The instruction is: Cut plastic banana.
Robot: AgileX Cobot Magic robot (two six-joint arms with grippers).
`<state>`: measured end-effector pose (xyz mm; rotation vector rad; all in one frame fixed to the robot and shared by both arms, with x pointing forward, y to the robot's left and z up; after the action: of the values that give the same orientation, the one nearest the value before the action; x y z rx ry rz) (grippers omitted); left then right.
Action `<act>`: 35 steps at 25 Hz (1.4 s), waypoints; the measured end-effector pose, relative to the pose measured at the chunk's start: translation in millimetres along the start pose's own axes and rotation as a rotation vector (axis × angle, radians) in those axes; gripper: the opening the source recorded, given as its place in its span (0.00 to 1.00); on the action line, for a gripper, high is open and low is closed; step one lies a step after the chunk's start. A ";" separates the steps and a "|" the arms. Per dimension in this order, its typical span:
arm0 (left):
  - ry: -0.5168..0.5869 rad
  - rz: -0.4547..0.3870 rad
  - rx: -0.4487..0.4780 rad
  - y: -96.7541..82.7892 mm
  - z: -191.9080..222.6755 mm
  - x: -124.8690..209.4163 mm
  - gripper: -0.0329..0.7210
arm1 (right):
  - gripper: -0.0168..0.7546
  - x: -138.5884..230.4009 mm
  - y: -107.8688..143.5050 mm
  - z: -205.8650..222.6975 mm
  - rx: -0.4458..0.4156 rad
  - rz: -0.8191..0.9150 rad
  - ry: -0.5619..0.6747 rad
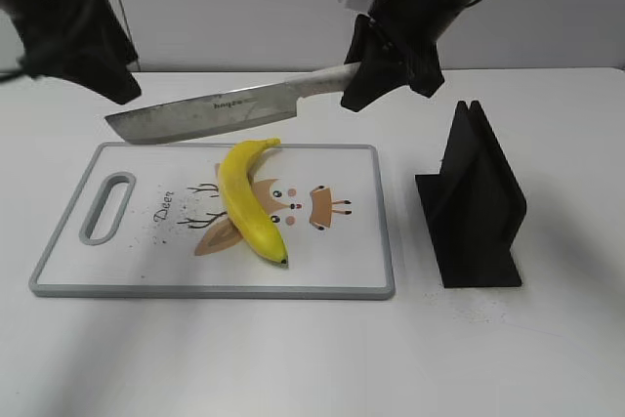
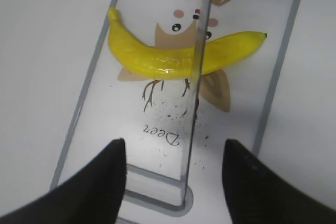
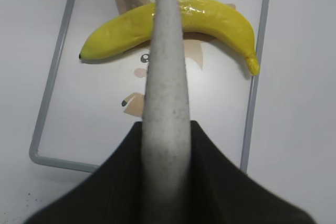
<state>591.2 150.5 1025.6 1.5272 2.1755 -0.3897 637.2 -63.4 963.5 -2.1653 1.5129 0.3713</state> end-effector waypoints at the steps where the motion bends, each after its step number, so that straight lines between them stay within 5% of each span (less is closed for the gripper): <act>1: 0.010 0.010 0.015 -0.1 6.9 -0.2 0.78 | 0.26 -0.1 -0.9 0.5 0.005 0.000 -0.002; 7: 0.072 0.039 0.058 2.6 37.5 7.3 0.77 | 0.26 -1.3 -4.0 2.5 0.021 0.003 -0.016; 11: 0.086 0.044 0.045 8.1 44.2 10.8 0.67 | 0.26 -2.6 -4.8 2.4 0.025 0.003 -0.024; 14: 0.083 0.049 0.017 12.8 44.8 10.2 0.49 | 0.26 -2.5 -5.1 2.4 0.027 0.003 -0.024; 17: 0.081 0.050 0.009 14.0 44.8 9.9 0.16 | 0.26 -2.4 -8.0 2.1 0.045 0.003 -0.022; 19: 0.084 0.053 0.010 13.8 44.9 10.1 0.06 | 0.26 -2.7 -8.9 2.1 0.051 0.006 -0.025; 35: 0.133 0.055 0.075 10.3 70.2 18.3 0.02 | 0.26 26.1 5.9 41.6 -0.052 0.083 0.230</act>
<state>609.7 135.7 956.2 1.6945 2.2359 -0.3644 642.9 -64.5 914.5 -2.2536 1.7388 0.1956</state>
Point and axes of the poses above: a point on each arm's last joint axis where the gripper is mounted, z pointing out along that axis toward the gripper, y along the wrist's bending axis when the last joint is at zero, x = y × z, the point moved 7 cm from there along z, pointing out along that axis toward the gripper, and after that the axes turned 12 degrees about -z, right-handed, at the moved point
